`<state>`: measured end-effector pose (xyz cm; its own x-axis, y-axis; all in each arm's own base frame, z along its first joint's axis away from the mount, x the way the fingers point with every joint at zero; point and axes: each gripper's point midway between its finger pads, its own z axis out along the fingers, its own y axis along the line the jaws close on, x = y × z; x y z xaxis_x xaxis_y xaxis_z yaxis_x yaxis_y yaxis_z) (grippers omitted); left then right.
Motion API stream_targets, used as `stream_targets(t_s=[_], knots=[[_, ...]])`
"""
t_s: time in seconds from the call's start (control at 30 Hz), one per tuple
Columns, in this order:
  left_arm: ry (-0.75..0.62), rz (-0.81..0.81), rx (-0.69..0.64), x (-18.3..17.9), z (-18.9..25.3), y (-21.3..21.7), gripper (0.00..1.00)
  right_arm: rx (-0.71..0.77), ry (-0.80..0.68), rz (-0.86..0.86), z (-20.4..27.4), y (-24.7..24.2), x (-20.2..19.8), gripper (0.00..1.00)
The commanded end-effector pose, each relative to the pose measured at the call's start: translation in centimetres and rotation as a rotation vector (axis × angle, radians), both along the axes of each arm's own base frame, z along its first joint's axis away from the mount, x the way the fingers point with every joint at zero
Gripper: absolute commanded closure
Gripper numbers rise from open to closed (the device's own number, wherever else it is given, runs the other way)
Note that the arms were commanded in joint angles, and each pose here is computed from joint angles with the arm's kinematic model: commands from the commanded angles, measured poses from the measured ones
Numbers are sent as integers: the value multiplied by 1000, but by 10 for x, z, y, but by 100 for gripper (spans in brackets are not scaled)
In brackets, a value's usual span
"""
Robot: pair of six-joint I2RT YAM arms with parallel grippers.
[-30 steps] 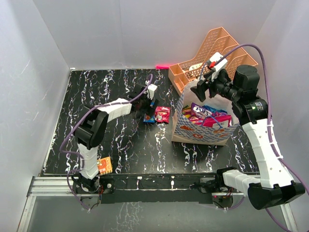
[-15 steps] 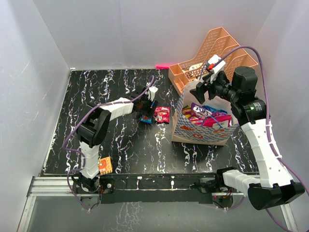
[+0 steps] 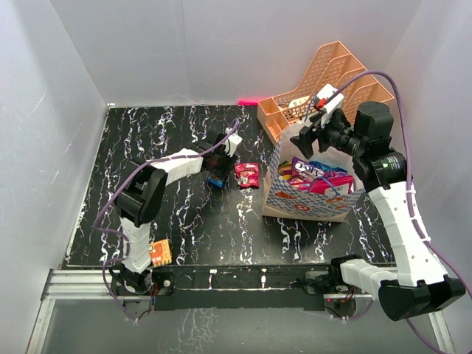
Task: Place the snacks into the paper bag
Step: Pick up the snack from the center of the board.
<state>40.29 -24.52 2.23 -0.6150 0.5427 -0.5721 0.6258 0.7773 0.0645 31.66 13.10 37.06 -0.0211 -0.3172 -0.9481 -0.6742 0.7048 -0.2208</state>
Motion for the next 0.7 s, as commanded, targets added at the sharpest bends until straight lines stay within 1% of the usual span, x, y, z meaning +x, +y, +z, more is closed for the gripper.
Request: stream_targets(t_s=[0.0, 0.13, 0.3, 0.4, 0.47, 0.67], knots=[[-95, -41, 0, 0, 44, 5, 55, -9, -48, -9, 11, -3, 0, 19], [-169, -70, -13, 2, 68, 7, 59, -9, -44, -6, 12, -2, 1, 19], [-241, -90, -43, -1, 101, 13, 60, 5, -49, 8, 20, 1, 0, 19], [-279, -102, -86, -5, 127, 17, 60, 44, -50, 36, 32, 8, 0, 19], [-308, -122, -124, -11, 147, 17, 60, 80, -36, 72, 40, 17, 1, 19], [-381, -260, -230, -44, 202, 10, 60, 181, -3, 167, 63, 44, 14, 20]])
